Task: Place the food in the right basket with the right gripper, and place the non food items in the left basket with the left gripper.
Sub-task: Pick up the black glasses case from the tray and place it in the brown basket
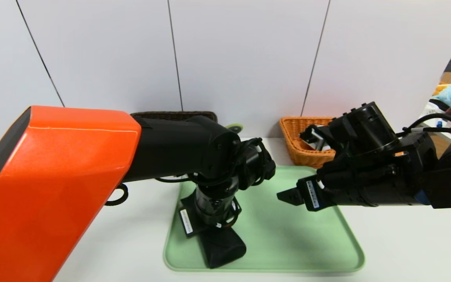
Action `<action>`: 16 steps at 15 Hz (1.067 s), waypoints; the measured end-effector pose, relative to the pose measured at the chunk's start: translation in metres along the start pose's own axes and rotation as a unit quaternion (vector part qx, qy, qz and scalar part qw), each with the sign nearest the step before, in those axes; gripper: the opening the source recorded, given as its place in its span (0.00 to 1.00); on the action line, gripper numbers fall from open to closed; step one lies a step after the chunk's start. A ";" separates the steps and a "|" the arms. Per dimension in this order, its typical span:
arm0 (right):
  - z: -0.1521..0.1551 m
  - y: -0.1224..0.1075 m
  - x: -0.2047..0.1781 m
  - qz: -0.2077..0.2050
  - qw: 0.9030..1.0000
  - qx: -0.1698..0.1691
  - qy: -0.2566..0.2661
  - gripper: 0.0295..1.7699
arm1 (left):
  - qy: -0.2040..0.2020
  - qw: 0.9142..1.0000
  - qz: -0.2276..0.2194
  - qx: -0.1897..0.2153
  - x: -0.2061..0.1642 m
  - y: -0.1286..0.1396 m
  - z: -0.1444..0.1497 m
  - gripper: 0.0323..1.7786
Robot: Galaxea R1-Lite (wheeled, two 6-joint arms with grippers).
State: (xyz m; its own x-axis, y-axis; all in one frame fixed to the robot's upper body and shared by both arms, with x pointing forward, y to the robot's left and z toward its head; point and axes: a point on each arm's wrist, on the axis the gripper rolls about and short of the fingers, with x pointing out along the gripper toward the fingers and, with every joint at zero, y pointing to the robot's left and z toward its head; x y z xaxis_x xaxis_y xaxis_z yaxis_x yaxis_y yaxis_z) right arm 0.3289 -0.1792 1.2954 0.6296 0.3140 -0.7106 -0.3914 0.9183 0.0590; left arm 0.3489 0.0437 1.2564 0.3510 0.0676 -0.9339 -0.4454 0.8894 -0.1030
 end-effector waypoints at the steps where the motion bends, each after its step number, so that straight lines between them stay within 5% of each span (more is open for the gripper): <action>1: 0.000 0.000 0.000 0.000 1.000 0.000 0.000 0.96 | 0.000 1.000 0.000 0.000 0.000 0.000 0.000 0.43; 16: 0.000 0.000 -0.004 0.000 1.000 0.001 -0.004 0.96 | -0.033 0.999 -0.041 -0.014 -0.044 0.017 0.013 0.32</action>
State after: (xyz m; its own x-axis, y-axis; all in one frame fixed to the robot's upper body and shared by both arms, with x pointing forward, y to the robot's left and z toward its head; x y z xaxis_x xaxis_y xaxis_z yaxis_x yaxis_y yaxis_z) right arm 0.3269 -0.1806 1.2981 0.6352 0.3160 -0.7047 -0.3899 0.9189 0.0606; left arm 0.3365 0.0621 1.3001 0.4400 0.0248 -0.8977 -0.4361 0.8797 -0.1894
